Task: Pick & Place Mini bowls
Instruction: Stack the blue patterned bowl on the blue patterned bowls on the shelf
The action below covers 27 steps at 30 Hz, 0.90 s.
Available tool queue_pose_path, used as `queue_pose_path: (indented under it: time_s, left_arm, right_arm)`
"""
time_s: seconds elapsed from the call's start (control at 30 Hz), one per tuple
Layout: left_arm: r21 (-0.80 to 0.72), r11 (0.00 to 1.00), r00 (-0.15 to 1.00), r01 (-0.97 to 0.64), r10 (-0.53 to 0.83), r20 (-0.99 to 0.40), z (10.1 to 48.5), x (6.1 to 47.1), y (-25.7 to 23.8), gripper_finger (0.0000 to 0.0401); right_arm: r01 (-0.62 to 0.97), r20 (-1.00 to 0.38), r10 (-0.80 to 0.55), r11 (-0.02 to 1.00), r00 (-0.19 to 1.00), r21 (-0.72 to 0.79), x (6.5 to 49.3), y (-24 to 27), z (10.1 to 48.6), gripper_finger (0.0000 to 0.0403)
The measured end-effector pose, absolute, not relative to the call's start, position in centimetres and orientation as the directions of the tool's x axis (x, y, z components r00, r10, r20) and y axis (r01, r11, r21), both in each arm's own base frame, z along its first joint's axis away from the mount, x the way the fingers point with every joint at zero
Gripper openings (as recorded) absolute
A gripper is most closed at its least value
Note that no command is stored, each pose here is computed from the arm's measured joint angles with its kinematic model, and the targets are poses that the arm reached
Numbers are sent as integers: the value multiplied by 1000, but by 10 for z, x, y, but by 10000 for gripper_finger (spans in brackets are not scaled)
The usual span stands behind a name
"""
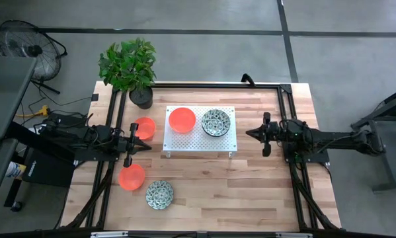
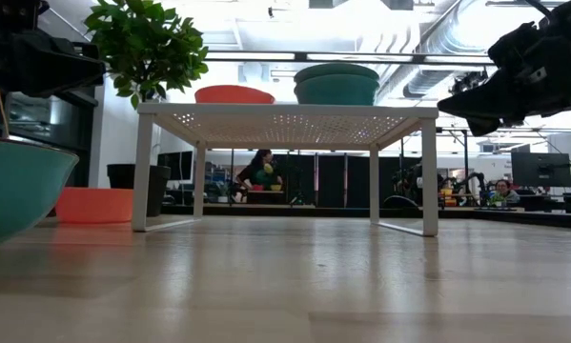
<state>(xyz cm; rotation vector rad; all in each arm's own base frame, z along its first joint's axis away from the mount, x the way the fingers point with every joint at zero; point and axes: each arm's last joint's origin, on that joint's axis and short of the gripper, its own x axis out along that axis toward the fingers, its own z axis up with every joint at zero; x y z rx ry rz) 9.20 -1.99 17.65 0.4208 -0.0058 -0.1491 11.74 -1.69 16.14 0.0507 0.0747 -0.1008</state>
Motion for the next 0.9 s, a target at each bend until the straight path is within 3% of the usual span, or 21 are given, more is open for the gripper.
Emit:
queue_pose_path:
  time_s: [0.3,0.63,0.9]
  left_arm:
    - [412,902,991,131,-136,-15,177,92,-20,9]
    - [448,881,988,-149,118,97,188,92,-12,9]
    - [491,856,987,-162,131,96,188,92,-12,9]
  right_arm:
    - [134,-77,-130,990,989,45,117,-18,161,0]
    - [136,-77,-131,988,988,67,117,-18,161,0]
    - [136,-76,-131,989,988,64,117,-18,161,0]
